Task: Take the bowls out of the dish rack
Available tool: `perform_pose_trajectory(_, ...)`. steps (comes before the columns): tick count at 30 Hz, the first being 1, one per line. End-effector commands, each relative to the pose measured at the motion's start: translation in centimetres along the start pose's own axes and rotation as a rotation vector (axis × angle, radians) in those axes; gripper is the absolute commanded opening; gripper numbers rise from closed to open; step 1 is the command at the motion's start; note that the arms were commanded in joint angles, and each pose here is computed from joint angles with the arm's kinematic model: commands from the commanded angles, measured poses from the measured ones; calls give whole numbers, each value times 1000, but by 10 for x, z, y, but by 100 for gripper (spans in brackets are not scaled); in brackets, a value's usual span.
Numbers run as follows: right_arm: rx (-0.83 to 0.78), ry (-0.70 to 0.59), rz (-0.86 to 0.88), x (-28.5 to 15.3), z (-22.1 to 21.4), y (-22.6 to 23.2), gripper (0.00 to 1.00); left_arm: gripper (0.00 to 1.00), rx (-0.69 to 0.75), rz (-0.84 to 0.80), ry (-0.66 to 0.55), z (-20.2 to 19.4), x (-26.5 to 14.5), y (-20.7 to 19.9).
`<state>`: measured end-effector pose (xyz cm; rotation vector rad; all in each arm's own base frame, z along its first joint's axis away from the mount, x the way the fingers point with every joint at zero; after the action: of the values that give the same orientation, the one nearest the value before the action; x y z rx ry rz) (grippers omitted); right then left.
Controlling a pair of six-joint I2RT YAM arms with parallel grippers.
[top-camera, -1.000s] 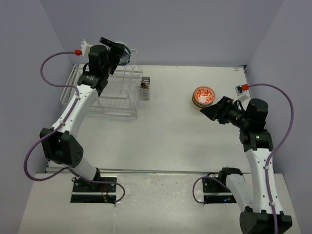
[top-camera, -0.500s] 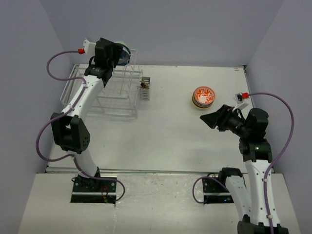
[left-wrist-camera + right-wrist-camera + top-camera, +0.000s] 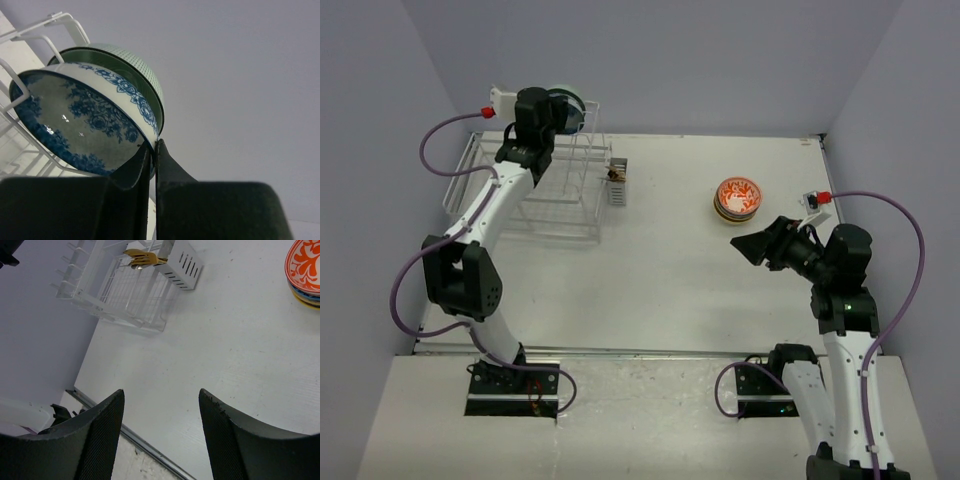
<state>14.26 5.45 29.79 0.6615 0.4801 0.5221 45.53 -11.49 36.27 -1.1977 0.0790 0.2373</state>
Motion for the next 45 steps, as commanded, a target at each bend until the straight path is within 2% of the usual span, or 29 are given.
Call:
perform_pose_trajectory(1,-43,-19,38,-5,7,10,62,0,-6,-16,-92,20,-8,-8)
perform_pose_trajectory(7,-43,-17,36,-5,7,10,62,0,-40,-70,-86,22,-20,-16)
perform_pose_trajectory(21,-51,-22,32,-5,9,12,62,0,-83,-338,-105,32,-51,-45)
perform_pose_trajectory(24,-55,-28,32,-6,10,12,62,0,-85,-346,-133,33,-64,-46)
perform_pose_trajectory(38,-50,-35,12,-4,14,12,62,0,-93,-449,-107,35,-102,-50)
perform_pose_trajectory(41,-52,-38,15,-4,16,13,62,0,-49,-501,-88,34,-117,-53)
perform_pose_trajectory(45,-64,-62,34,-5,21,17,65,0,114,-584,-44,22,-144,-60)
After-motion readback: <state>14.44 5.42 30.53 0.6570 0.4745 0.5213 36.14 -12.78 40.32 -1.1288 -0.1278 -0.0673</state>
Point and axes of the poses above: each gripper's point midway between its finger pads, its own x axis out along the fingers, its own y axis along the line the jaws close on, z = x × y, the point moved 10 cm from there along -x, back along the fingers, and after that the axes turned 2 degrees about x, right-handed, at the moved point
